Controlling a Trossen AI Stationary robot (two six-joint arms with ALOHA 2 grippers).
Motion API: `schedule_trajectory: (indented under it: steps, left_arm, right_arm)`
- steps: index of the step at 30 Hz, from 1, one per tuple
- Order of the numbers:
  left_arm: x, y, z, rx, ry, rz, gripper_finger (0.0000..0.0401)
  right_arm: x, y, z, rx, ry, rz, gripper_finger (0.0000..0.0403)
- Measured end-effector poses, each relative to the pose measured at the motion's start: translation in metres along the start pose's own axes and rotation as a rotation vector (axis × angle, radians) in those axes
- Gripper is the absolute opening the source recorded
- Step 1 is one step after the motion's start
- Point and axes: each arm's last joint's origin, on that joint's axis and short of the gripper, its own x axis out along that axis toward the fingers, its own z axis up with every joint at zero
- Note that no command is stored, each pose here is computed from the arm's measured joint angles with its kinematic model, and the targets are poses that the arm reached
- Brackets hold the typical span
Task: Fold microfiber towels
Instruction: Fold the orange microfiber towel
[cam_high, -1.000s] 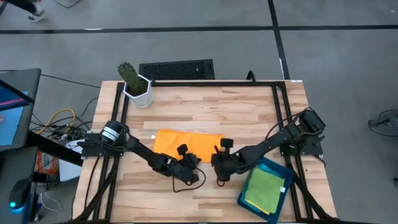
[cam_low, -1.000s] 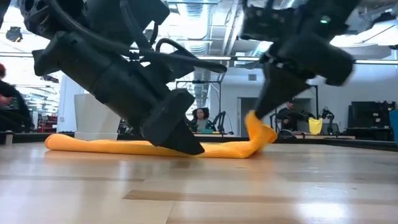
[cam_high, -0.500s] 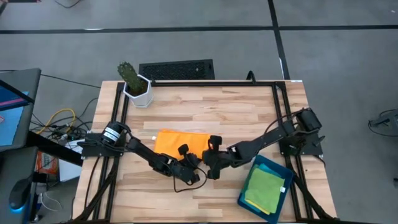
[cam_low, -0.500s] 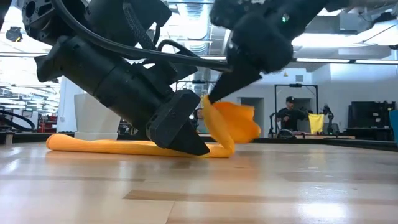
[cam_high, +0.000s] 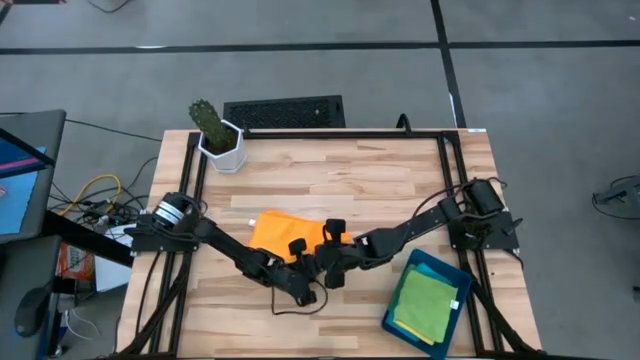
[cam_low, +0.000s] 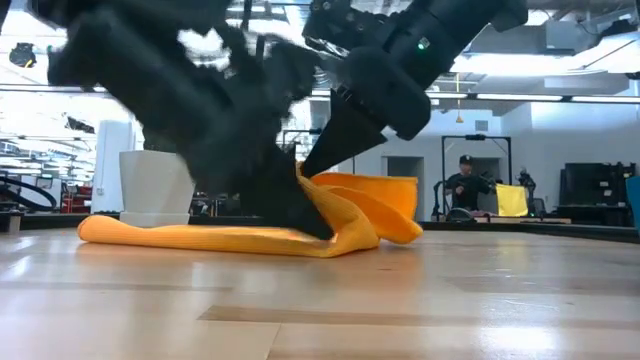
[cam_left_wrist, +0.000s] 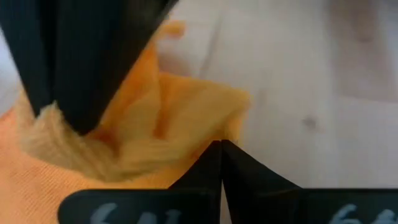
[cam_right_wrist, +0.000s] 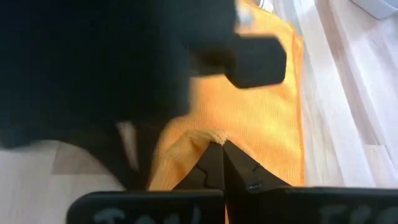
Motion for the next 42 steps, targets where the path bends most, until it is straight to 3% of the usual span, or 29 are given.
schedule_trajectory:
  steps: [3,10,14,21,32,42]
  left_arm:
    - [-0.016,-0.004,0.015,0.030,0.046,-0.027,0.0000]
    - [-0.055,-0.002,0.033,0.097,0.144,0.026,0.0000]
    - [-0.061,0.000,0.013,0.127,0.159,0.143,0.0000]
    - [-0.058,0.014,-0.019,0.052,0.171,0.240,0.0000]
    - [-0.058,0.014,-0.020,0.042,0.164,0.226,0.0000]
    - [-0.057,0.012,-0.019,0.038,0.151,0.215,0.0000]
  right_arm:
    - [0.001,-0.002,0.000,0.005,0.004,-0.003,0.0012]
    - [0.001,-0.001,0.003,0.020,-0.026,0.004,0.0012]
    - [0.001,0.000,0.007,0.033,-0.066,0.048,0.0012]
    - [0.006,0.003,0.006,0.037,-0.083,0.076,0.0012]
    - [0.039,0.012,-0.008,0.038,-0.048,0.092,0.0012]
    - [0.042,0.006,0.000,0.040,-0.080,0.081,0.0012]
